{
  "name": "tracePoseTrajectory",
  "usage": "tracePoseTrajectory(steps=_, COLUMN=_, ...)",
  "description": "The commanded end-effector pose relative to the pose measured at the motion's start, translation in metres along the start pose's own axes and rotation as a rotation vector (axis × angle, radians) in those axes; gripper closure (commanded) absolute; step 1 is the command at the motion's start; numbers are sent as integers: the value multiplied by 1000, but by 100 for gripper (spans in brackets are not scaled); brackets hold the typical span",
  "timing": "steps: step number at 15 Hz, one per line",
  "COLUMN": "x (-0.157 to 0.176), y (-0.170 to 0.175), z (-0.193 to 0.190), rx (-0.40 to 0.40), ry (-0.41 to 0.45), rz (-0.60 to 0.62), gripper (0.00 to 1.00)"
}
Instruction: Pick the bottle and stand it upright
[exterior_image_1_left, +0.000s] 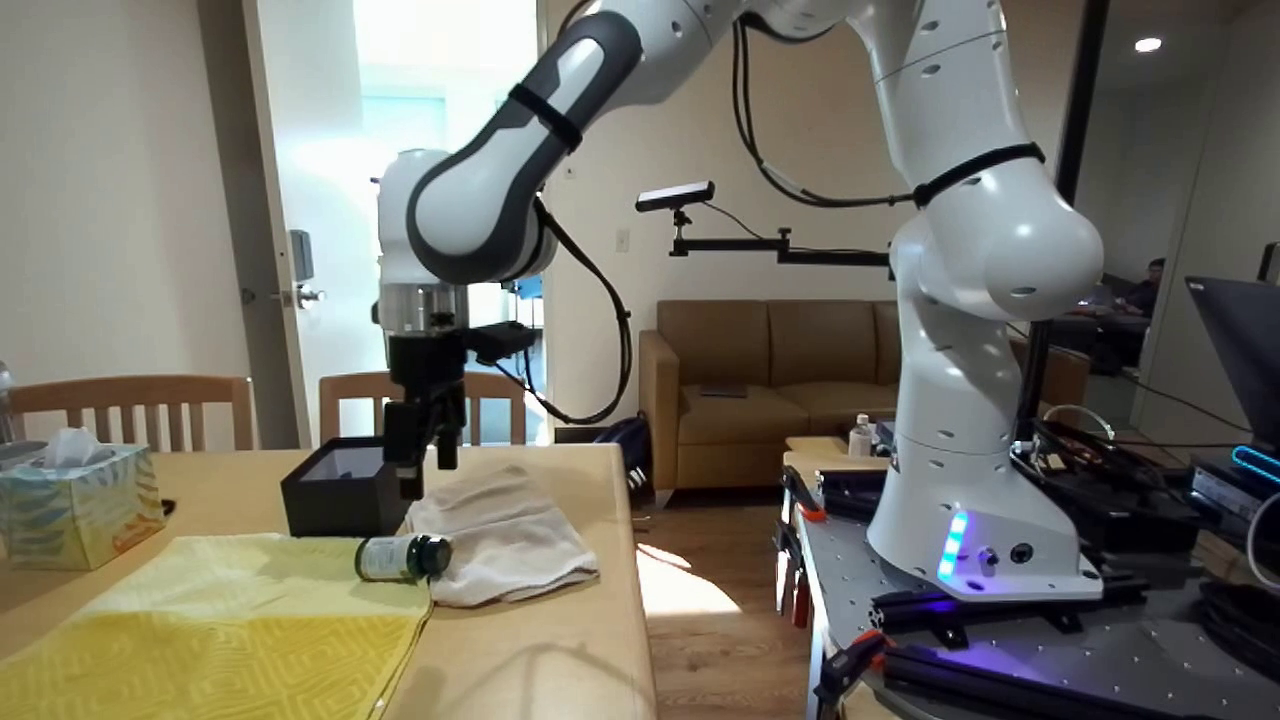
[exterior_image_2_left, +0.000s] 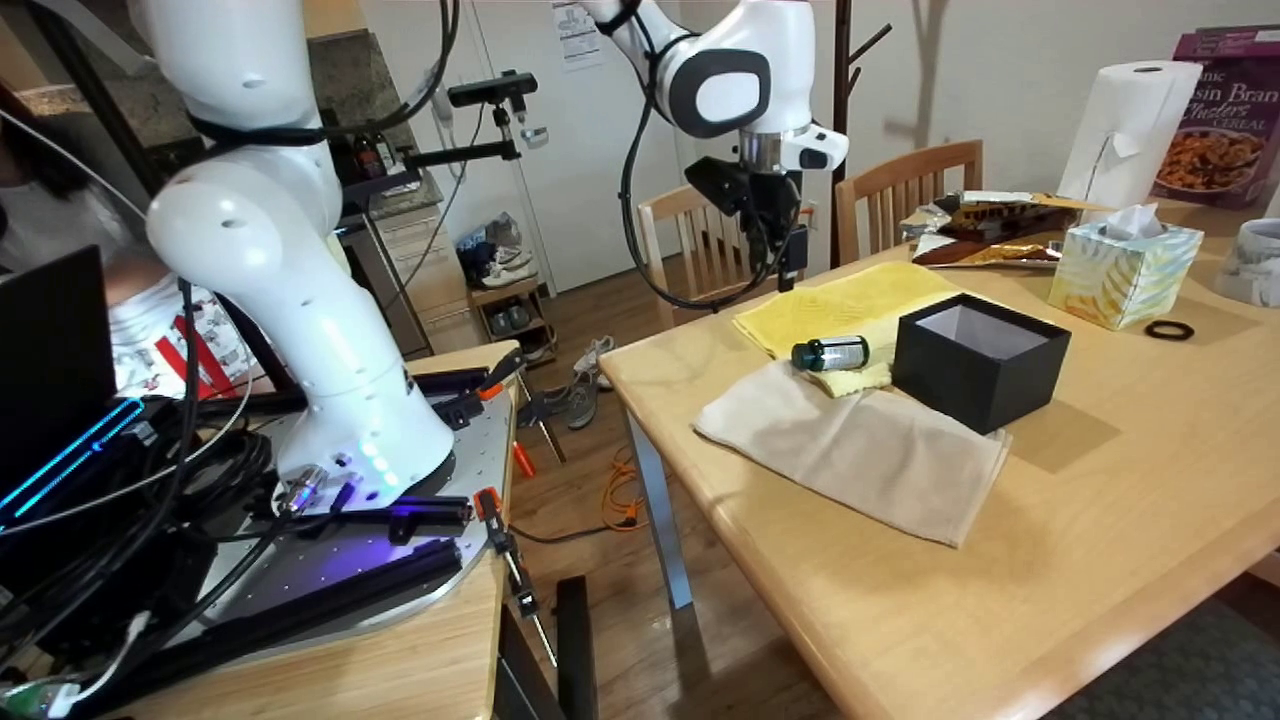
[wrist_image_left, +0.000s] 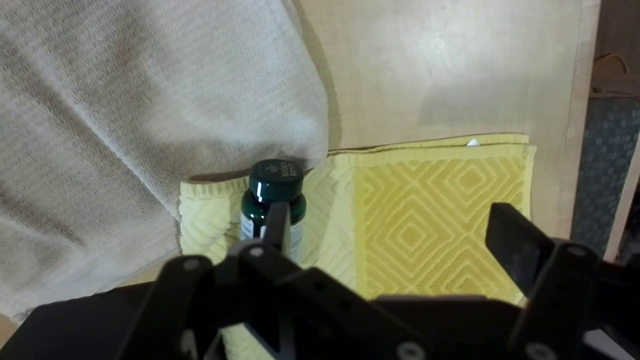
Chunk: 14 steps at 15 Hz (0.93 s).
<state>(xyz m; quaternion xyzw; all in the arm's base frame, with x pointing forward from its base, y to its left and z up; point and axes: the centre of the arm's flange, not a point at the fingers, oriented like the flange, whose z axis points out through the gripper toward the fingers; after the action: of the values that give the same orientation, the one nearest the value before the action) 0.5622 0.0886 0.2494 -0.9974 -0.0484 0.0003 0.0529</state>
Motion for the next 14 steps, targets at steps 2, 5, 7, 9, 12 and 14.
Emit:
tracePoseTrajectory(steps=2, x=11, y=-8, z=2, rx=-84, ry=-19, rz=26, gripper=0)
tracePoseTrajectory(steps=5, x=41, y=-4, z=17, rx=-157, ry=-38, rz=8, gripper=0)
tracePoseTrajectory(steps=7, x=59, y=-3, z=32, rx=-136, ry=-35, rz=-17, gripper=0)
tracePoseTrajectory(steps=9, x=75, y=0, z=50, rx=-117, ry=-25, rz=-16, gripper=0)
tracePoseTrajectory(steps=12, x=84, y=8, z=72, rx=-112, ry=-63, rz=16, gripper=0)
tracePoseTrajectory(steps=14, x=79, y=14, z=78, rx=-109, ry=-93, rz=48, gripper=0)
